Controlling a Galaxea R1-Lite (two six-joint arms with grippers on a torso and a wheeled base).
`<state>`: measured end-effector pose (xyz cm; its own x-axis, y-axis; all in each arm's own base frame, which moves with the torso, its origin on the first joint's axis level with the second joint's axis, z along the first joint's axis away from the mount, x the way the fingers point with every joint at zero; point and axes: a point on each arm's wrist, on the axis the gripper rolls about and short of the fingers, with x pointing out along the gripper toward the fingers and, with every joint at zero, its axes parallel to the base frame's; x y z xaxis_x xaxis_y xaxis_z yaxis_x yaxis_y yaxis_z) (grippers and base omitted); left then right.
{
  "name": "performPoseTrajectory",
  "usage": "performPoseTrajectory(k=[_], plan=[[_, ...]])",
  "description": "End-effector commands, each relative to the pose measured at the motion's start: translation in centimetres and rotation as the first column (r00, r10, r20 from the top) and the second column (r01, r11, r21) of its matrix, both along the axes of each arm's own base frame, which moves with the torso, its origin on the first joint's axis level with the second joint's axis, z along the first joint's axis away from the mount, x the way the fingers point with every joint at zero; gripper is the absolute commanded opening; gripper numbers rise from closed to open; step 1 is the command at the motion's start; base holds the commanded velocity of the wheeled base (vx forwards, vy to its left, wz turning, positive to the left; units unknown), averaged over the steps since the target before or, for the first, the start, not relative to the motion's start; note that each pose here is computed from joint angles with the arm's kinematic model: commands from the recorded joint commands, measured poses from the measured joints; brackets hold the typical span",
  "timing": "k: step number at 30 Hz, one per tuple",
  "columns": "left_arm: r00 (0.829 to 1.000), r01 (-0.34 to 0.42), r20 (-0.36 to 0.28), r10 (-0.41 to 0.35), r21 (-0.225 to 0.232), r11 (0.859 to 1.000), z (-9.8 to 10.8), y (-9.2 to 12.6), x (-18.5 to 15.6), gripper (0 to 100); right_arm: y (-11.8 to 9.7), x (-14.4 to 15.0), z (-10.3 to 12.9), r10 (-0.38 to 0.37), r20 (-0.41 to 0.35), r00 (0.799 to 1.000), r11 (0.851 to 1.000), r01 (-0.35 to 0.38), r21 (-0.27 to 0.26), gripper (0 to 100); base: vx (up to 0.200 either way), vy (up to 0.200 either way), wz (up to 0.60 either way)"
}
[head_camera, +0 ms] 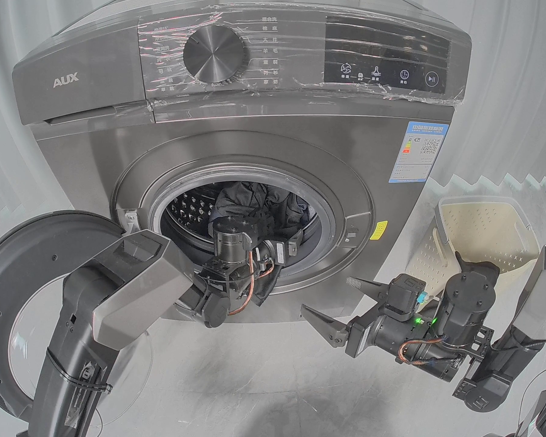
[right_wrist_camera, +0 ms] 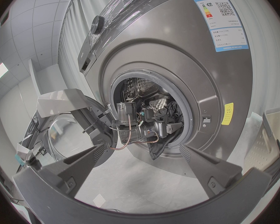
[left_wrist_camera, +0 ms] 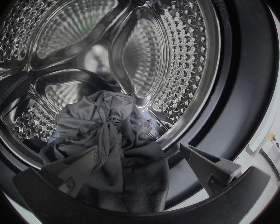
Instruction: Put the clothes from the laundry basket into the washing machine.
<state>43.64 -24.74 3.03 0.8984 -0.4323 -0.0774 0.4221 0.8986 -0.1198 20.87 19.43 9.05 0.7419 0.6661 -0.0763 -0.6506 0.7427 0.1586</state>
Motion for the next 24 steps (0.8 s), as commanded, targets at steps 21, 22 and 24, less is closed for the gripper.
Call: performPoseTrajectory(k=[21,22,24], plan=[[0.998,-0.04,0.042,0.038,0.035,0.999,-3.6,0.5,2.1,0,0.0,0.0,0.0,0.0,0.0,1.0,1.0,0.0,0.0,100,0.0,0.0,0.0],[0.998,-0.043,0.047,0.041,0.032,0.999,-3.4,0.6,2.2,0,0.1,-0.1,0.0,0.003,-0.001,1.0,1.0,-0.003,-0.001,100,0.0,0.0,0.0],[0.997,-0.046,0.066,0.045,0.019,0.999,-2.4,0.8,2.1,0,0.3,-0.3,0.0,0.015,-0.001,1.0,1.0,-0.015,-0.001,100,0.0,0.0,0.0]])
